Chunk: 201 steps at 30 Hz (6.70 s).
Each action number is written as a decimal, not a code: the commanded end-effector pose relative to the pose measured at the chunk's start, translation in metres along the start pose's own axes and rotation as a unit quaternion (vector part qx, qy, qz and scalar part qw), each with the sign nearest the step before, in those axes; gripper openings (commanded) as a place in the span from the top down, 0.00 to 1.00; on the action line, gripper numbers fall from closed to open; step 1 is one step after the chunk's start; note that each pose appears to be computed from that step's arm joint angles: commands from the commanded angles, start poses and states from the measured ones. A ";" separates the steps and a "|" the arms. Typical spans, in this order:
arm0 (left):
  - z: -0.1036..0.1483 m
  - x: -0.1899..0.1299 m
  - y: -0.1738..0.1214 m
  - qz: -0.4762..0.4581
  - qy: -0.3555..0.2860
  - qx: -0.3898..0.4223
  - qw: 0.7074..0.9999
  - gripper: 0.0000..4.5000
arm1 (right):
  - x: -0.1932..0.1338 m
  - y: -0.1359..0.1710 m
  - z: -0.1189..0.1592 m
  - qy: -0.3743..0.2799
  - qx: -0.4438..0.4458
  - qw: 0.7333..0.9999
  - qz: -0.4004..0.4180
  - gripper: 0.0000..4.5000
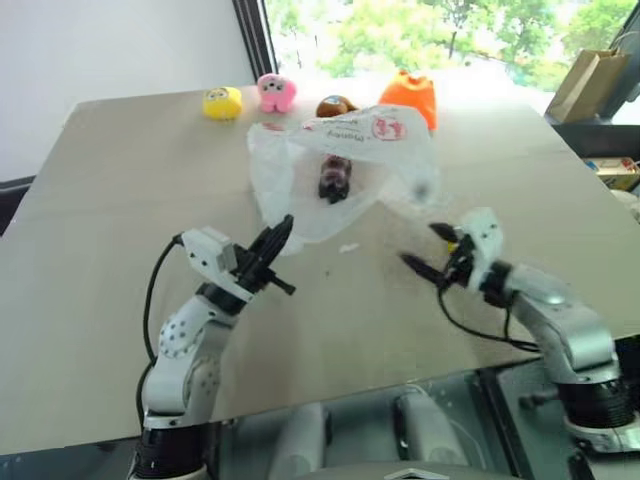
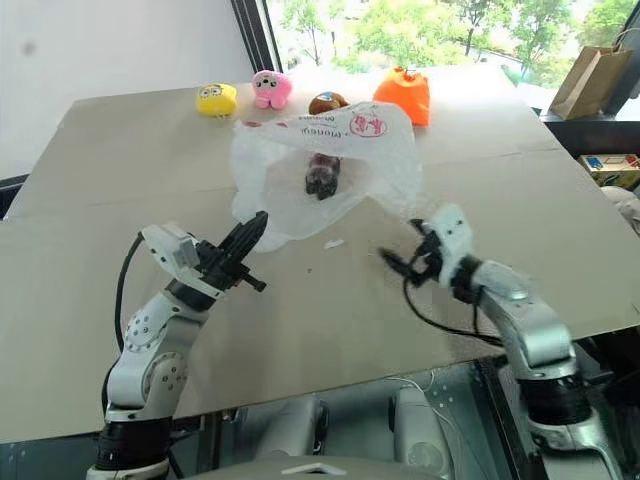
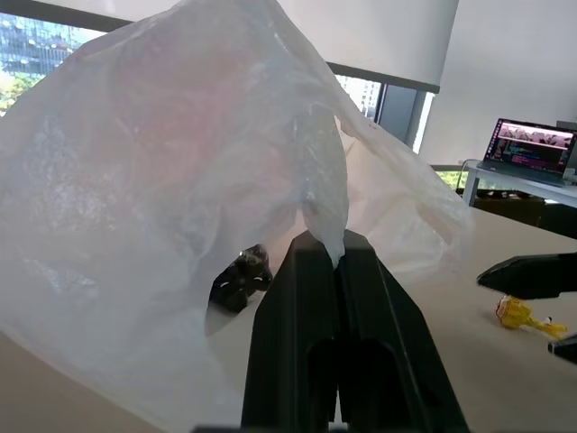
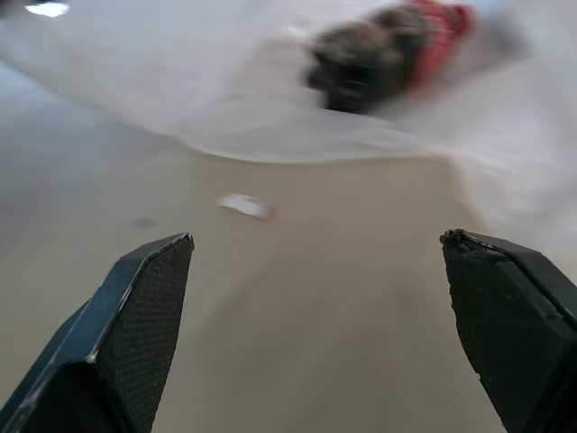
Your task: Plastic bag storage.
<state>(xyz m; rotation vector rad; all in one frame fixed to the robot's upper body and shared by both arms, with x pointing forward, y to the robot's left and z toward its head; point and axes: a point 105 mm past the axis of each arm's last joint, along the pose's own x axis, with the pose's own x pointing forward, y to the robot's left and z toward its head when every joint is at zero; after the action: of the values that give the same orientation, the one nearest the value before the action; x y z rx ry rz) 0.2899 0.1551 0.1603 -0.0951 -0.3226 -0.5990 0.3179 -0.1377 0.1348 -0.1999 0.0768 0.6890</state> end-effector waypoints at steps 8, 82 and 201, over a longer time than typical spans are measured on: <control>0.000 0.007 -0.005 -0.016 -0.013 0.015 1.000 1.00 | -0.019 -0.019 -0.029 0.077 0.044 0.992 -0.085 0.01; 0.001 0.000 0.005 0.100 -0.033 0.042 0.994 1.00 | 0.057 -0.001 -0.027 0.097 0.065 0.985 -0.127 0.94; 0.259 0.082 0.172 0.193 -0.227 0.194 0.935 1.00 | 0.037 -0.120 0.293 -0.351 -0.093 0.918 -0.160 0.99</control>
<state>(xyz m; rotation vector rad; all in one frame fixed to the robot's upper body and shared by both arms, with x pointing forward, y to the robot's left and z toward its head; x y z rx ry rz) 0.4084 0.2770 0.4004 0.0603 -0.7148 -0.1872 0.4393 -0.1296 0.4046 -0.1347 -0.5884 0.4548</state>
